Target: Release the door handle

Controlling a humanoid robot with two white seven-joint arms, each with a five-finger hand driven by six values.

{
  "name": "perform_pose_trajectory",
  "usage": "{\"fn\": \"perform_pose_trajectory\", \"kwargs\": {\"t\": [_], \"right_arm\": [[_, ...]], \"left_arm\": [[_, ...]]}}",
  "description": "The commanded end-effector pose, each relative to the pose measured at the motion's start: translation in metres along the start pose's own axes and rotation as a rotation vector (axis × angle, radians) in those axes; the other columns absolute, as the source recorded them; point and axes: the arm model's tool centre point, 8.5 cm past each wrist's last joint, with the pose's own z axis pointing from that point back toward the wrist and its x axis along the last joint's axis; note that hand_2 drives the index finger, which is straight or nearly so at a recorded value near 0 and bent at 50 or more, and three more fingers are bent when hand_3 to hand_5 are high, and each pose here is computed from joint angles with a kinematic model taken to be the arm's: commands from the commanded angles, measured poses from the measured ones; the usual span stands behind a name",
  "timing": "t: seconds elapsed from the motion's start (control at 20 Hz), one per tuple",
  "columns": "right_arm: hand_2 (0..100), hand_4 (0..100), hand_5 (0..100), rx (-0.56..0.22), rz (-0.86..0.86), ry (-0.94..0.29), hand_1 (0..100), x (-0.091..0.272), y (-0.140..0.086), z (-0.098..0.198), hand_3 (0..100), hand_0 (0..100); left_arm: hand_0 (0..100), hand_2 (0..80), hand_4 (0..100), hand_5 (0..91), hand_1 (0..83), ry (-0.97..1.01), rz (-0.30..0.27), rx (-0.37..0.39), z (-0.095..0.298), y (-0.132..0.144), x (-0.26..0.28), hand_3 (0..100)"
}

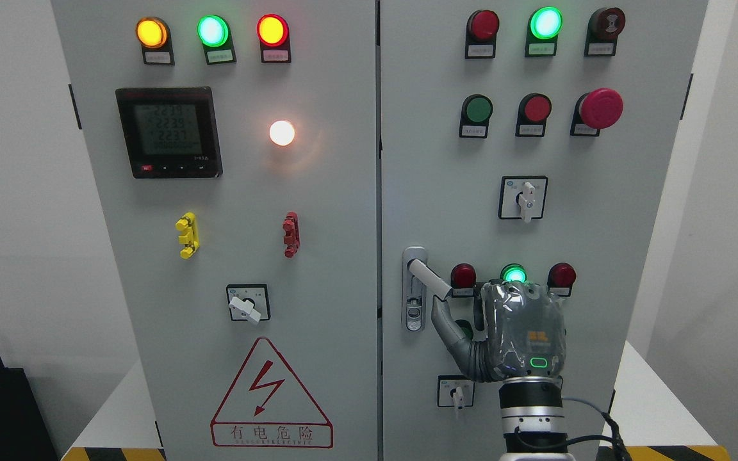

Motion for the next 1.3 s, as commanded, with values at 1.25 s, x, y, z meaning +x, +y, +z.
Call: {"fn": "perform_pose_trajectory", "kwargs": {"t": [1.25], "right_arm": [[95, 96, 95, -0.031, 0.005, 0.013, 13, -0.0058, -0.0097, -0.011, 100, 40]], "left_arm": [[12, 0.0, 0, 0.0, 38.9, 0.017, 0.013, 0.004, 0.0011, 0.0008, -0.0065, 0]]}}
